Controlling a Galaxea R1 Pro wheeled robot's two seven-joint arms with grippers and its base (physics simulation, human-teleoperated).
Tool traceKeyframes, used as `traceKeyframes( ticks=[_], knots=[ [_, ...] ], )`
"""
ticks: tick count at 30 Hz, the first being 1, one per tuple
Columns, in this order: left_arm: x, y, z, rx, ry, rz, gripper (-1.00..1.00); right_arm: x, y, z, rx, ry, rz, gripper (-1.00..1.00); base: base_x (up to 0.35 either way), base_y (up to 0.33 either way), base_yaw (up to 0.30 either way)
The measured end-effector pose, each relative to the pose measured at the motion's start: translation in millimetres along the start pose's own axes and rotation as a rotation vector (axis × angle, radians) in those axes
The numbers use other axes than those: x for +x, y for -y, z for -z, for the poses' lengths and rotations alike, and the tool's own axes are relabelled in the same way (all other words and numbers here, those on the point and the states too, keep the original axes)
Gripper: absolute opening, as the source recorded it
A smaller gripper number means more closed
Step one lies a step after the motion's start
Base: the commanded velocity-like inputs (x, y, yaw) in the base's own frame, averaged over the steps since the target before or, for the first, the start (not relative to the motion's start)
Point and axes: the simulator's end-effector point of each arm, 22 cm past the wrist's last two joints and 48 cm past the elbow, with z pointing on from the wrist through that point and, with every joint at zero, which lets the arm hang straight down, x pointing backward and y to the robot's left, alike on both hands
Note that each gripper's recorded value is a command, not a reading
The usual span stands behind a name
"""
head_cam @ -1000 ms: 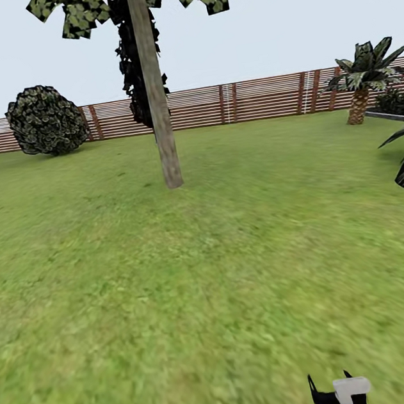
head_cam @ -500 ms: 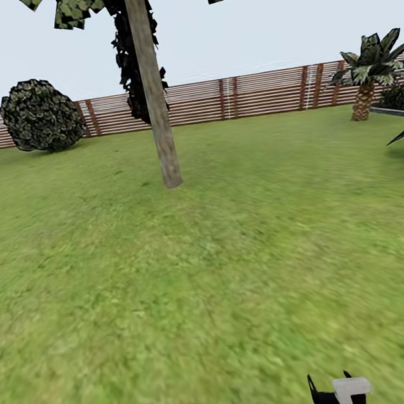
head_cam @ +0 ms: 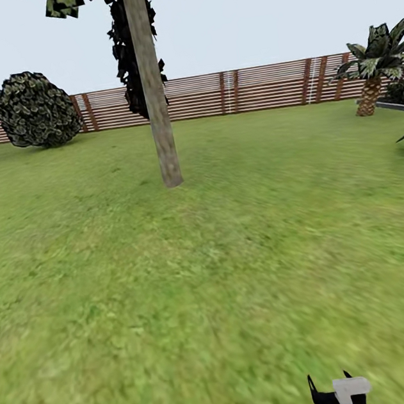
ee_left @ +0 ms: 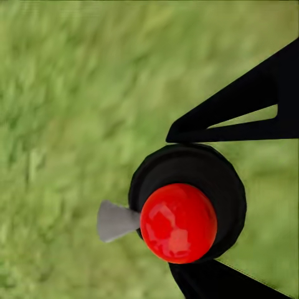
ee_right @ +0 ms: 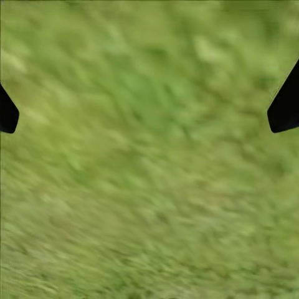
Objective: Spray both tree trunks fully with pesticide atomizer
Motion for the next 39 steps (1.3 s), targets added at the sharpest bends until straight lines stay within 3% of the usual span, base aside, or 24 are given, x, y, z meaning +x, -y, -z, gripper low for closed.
traceKeyframes(
  ticks=[39],
  knots=[
    [10.4, 1.3, -0.3, 0.002, -0.022, -0.003, -1.0, 10.3, -0.9, 0.7, -0.002, -0.022, 0.003, 1.0, 0.334, 0.061, 0.0]
  ],
)
